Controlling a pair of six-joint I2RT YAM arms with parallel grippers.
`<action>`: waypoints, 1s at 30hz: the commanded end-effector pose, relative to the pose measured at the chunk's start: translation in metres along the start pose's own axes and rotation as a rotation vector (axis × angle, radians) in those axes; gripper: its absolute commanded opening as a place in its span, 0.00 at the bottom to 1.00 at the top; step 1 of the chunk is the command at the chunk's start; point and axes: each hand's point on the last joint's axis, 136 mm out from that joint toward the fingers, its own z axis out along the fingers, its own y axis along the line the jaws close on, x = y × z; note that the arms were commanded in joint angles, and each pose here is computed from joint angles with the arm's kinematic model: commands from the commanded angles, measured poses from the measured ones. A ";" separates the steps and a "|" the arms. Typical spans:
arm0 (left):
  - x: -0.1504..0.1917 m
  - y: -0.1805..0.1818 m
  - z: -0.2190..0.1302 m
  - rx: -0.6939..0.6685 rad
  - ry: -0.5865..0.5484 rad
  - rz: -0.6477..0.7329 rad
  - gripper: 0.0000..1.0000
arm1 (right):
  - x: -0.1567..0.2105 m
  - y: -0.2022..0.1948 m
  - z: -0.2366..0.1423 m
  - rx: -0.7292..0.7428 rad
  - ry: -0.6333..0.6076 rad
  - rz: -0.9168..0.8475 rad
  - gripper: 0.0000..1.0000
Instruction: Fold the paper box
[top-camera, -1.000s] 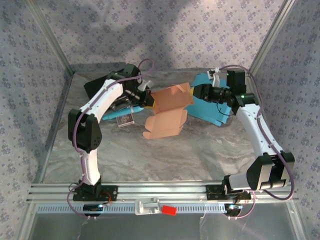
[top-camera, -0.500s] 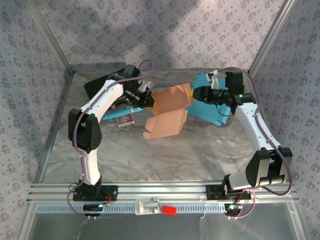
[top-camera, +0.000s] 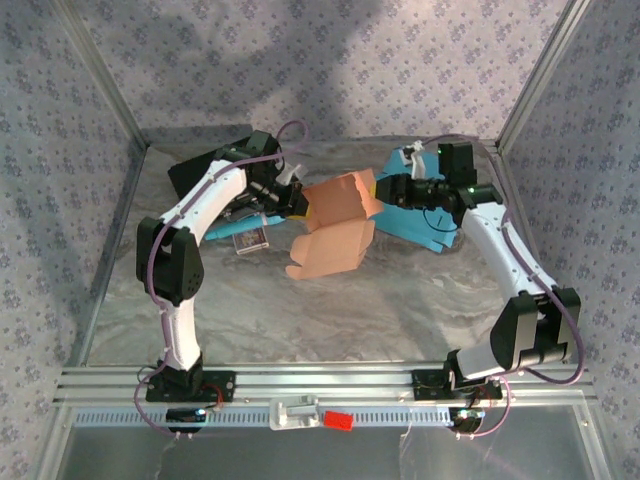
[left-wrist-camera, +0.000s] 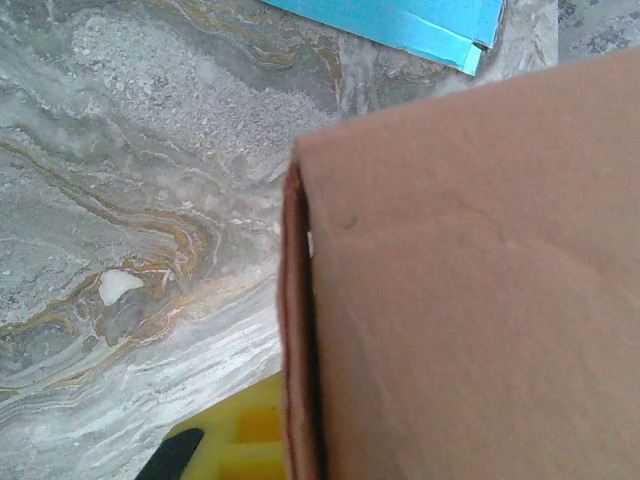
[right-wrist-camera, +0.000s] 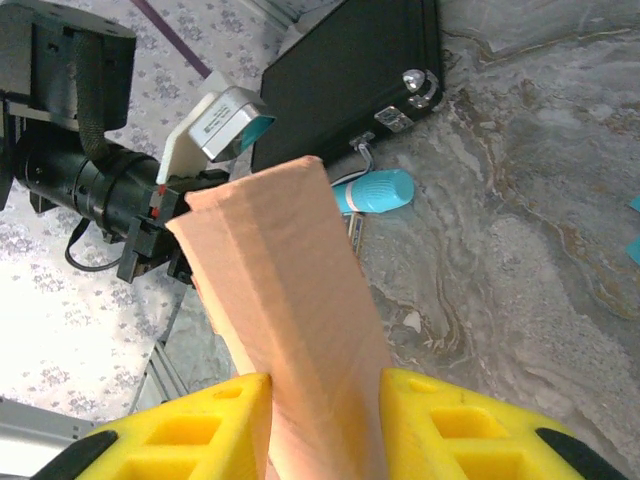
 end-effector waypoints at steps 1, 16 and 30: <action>0.003 -0.009 -0.006 0.037 0.002 0.013 0.00 | -0.003 0.005 0.002 0.025 0.014 -0.049 0.35; 0.002 -0.011 -0.009 0.031 -0.002 0.013 0.00 | 0.014 -0.002 0.028 0.214 0.125 -0.139 0.33; 0.002 -0.014 -0.007 0.023 -0.002 0.021 0.00 | 0.018 -0.023 0.040 0.595 0.148 -0.235 0.06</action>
